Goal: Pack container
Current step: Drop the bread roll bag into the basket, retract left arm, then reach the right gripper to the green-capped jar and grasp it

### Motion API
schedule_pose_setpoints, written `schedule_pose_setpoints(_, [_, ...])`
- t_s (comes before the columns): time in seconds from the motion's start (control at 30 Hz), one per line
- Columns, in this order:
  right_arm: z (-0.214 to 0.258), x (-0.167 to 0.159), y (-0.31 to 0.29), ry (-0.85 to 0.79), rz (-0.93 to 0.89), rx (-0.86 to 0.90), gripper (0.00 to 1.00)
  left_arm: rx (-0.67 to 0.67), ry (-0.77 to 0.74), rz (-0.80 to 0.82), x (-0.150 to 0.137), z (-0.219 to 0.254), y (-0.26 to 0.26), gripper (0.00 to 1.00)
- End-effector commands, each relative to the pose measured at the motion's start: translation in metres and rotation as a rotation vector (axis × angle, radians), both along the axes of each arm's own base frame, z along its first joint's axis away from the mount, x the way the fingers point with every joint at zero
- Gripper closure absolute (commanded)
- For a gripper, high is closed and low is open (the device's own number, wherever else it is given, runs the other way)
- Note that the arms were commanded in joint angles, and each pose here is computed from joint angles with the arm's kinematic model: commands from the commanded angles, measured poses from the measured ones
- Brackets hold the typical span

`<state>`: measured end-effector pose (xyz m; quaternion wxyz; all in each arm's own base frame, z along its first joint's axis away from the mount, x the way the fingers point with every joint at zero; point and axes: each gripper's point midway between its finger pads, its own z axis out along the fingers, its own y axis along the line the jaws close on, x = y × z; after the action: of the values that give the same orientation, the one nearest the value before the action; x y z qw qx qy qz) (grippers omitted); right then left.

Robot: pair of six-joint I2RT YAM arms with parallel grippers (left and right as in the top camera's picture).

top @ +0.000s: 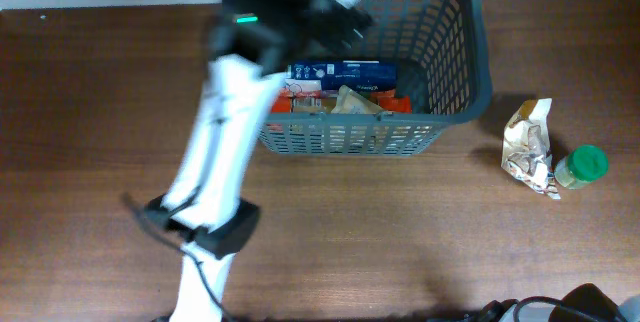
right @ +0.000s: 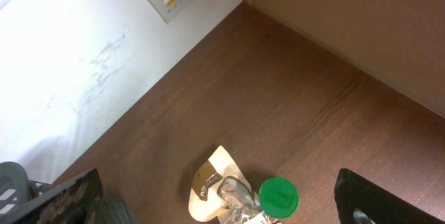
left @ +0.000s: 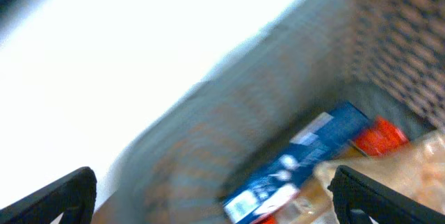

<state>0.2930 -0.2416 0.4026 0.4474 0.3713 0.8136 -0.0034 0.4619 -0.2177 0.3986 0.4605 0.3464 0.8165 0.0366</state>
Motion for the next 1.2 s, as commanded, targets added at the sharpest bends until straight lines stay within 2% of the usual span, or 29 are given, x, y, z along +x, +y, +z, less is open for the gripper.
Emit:
schedule_pose_setpoints(0.0, [0.001, -0.001, -0.002, 0.004, -0.007, -0.009, 0.01, -0.211, -0.048, 0.306, -0.013, 0.054, 0.099, 0.01])
schedule_pose_setpoints(0.03, [0.001, -0.001, -0.002, 0.004, -0.007, -0.009, 0.01, -0.226, -0.033, 0.368, -0.013, 0.052, 0.121, 0.01])
schedule_pose_setpoints(0.07, [0.001, -0.001, -0.002, 0.004, -0.007, -0.009, 0.01, -0.250, 0.019, 0.500, -0.015, 0.040, 0.165, 0.01])
schedule_pose_setpoints(0.27, [0.001, -0.001, -0.002, 0.004, -0.007, -0.009, 0.01, -0.231, 0.251, 0.827, -0.030, -0.024, 0.281, 0.01])
schedule_pose_setpoints(0.43, [0.001, -0.001, -0.002, 0.003, -0.007, -0.009, 0.01, -0.203, 0.445, 0.951, -0.035, -0.083, 0.328, 0.01])
schedule_pose_setpoints(0.6, [0.000, 0.000, -0.006, 0.005, -0.013, -0.014, 0.01, -0.164, 0.603, 0.982, -0.044, -0.128, 0.334, 0.01])
schedule_pose_setpoints(0.67, [-0.020, -0.002, -0.016, 0.064, -0.060, 0.019, 0.01, -0.155, 0.636, 0.984, -0.046, -0.137, 0.334, 0.01])
schedule_pose_setpoints(0.77, [-0.077, -0.005, -0.033, 0.195, -0.167, 0.141, 0.01, -0.150, 0.654, 0.985, -0.048, -0.142, 0.334, 0.01])
schedule_pose_setpoints(0.87, [-0.162, -0.008, -0.041, 0.362, -0.245, 0.312, 0.01, -0.149, 0.657, 0.985, -0.048, -0.142, 0.334, 0.01])
schedule_pose_setpoints(1.03, [-0.272, -0.011, -0.026, 0.571, -0.219, 0.479, 0.00, -0.149, 0.657, 0.985, -0.048, -0.142, 0.334, 0.01])
schedule_pose_setpoints(1.17, [-0.312, -0.011, -0.014, 0.622, -0.194, 0.510, 0.00, -0.149, 0.657, 0.985, -0.048, -0.142, 0.334, 0.01])
